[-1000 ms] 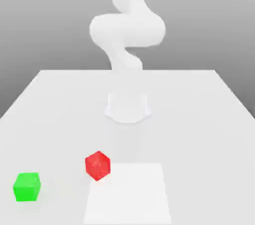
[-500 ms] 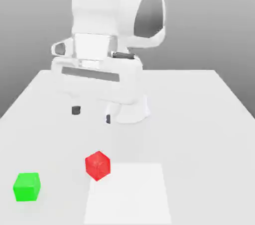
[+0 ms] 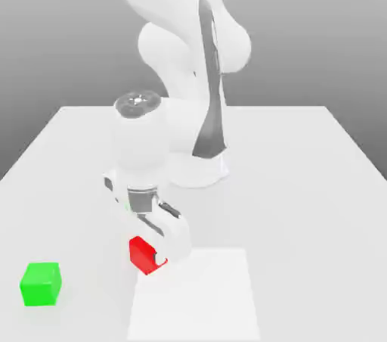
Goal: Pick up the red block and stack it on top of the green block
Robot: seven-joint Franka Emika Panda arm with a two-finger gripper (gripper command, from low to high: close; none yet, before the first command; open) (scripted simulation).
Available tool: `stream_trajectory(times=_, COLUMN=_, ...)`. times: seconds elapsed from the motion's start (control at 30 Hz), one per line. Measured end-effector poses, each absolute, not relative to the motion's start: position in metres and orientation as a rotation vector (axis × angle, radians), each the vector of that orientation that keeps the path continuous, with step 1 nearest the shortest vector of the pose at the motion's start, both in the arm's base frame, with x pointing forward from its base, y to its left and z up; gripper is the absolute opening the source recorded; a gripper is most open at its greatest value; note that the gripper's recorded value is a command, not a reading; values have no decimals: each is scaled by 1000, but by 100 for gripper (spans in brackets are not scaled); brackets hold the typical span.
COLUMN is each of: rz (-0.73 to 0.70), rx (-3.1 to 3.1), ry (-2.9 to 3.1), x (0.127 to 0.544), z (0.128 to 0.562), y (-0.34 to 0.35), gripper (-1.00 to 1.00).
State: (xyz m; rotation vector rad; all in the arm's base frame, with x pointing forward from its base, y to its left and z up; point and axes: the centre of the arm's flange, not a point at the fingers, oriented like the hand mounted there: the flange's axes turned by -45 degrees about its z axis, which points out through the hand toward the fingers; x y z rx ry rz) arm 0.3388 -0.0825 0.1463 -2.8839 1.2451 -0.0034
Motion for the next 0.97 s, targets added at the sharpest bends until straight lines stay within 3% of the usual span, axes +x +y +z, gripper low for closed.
stream_trajectory(times=0.33, rz=-2, rx=-2872, ry=1270, x=342, z=207, y=-90, gripper=-100)
stream_trajectory(times=0.67, rz=-2, rx=-2684, ry=1624, x=394, z=242, y=-240, gripper=-100)
stream_trajectory(times=0.83, rz=-2, rx=-2669, ry=1656, x=401, z=198, y=-260, gripper=-100)
stream_trajectory(times=0.87, rz=-2, rx=-2669, ry=1656, x=401, z=188, y=-260, gripper=100)
stream_trajectory(times=0.97, rz=-2, rx=-2669, ry=1656, x=401, z=188, y=-260, gripper=100)
